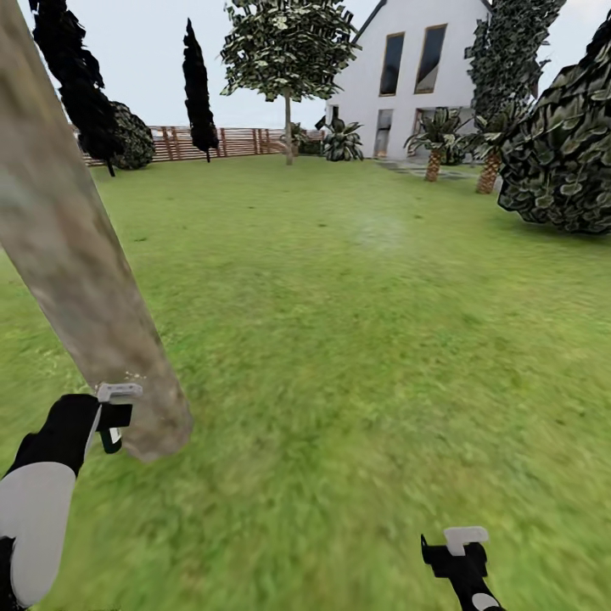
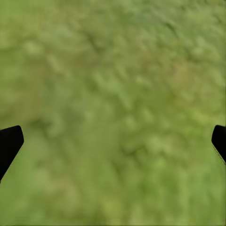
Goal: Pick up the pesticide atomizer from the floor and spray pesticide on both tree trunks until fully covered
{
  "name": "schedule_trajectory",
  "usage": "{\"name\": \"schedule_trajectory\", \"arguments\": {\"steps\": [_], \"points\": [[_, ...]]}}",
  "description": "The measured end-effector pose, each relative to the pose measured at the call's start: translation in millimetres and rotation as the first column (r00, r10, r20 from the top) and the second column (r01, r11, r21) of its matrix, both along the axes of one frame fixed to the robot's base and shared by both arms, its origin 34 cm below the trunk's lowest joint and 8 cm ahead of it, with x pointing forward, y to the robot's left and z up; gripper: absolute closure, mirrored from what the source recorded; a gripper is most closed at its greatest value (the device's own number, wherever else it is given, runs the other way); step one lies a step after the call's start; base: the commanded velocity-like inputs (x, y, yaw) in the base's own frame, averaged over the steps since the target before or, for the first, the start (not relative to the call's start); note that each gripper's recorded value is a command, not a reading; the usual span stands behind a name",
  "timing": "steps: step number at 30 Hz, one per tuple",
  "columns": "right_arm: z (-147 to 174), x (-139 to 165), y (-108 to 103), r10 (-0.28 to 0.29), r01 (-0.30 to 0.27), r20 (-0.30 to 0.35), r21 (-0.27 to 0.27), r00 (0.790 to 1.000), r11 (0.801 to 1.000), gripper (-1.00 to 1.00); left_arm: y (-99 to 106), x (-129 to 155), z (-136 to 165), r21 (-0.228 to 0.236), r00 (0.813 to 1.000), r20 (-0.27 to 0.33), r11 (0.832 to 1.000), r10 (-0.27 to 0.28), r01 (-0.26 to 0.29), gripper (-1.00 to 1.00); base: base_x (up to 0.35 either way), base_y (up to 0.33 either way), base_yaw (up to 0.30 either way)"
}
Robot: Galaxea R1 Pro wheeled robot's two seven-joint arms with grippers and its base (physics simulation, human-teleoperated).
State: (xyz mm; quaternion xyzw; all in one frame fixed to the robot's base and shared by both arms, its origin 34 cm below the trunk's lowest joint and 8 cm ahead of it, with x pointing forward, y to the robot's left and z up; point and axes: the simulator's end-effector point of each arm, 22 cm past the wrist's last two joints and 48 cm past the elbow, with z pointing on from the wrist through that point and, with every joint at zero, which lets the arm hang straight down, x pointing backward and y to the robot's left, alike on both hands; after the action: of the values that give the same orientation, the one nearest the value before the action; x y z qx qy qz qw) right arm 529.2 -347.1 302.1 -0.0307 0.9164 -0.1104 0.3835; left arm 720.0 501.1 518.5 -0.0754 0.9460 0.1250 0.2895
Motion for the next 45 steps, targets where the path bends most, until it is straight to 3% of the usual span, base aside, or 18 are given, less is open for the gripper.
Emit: {"name": "schedule_trajectory", "arguments": {"steps": [9, 13, 15, 21, 23, 25, 27, 28, 36, 45], "points": [[0, 0, -2, -0.002, 0.002, 0.0, -0.003, 1.0, 1.0, -1.0, -1, -5, -8, -0.009, 1.0, -0.016, 1.0, 0.005, -0.005, 1.0, 0.043, -0.267, 0.067], [0, 0, -1, 0.0, 0.0, 0.0, -0.002, 1.0, 1.0, -1.0, 35, -38, -24, 0.017, 0.997, -0.064, 0.998, 0.054, -0.053, 1.0, 0.193, -0.211, 0.0], [0, 0, 0, 0.0, 0.0, 0.0, 0.0, 1.0, 1.0, -1.0, 38, -47, -31, 0.001, 0.995, -0.066, 0.997, 0.074, -0.074, 1.0, 0.224, -0.087, 0.053], [0, 0, 0, 0.0, 0.0, 0.0, 0.0, 1.0, 1.0, -1.0, 2, -58, -67, -0.07, 0.992, -0.116, 0.996, 0.049, -0.058, 1.0, 0.016, -0.005, 0.259], [0, 0, 0, 0.0, 0.0, 0.0, 0.0, 1.0, 1.0, -1.0, 2, -55, -71, -0.051, 0.996, -0.087, 0.998, 0.032, -0.037, 1.0, 0.0, 0.0, 0.276], [0, 0, 0, 0.0, 0.0, 0.0, 0.0, 1.0, 1.0, -1.0, 2, -63, -84, -0.031, 0.993, -0.109, 0.998, 0.047, -0.05, 1.0, 0.0, 0.0, 0.276], [0, 0, 0, 0.0, 0.0, 0.0, 0.0, 1.0, 1.0, -1.0, -25, -52, -89, -0.061, 0.997, -0.067, 0.997, 0.036, -0.04, 1.0, 0.0, 0.0, 0.276], [0, 0, 0, 0.0, 0.0, 0.0, 0.0, 1.0, 1.0, -1.0, -28, -47, -88, -0.054, 0.998, -0.05, 0.998, 0.029, -0.032, 1.0, 0.0, 0.0, 0.247], [0, -1, 1, 0.0, 0.0, -0.001, 0.0, 1.0, 1.0, -1.0, -31, -42, -85, -0.048, 0.999, -0.03, 0.999, 0.023, -0.024, 1.0, 0.192, -0.018, 0.031], [-1, 0, 4, 0.002, -0.002, -0.001, 0.003, 1.0, 1.0, -1.0, -30, -42, -85, -0.045, 0.999, -0.03, 0.999, 0.024, -0.025, 1.0, 0.01, -0.256, 0.015]]}}
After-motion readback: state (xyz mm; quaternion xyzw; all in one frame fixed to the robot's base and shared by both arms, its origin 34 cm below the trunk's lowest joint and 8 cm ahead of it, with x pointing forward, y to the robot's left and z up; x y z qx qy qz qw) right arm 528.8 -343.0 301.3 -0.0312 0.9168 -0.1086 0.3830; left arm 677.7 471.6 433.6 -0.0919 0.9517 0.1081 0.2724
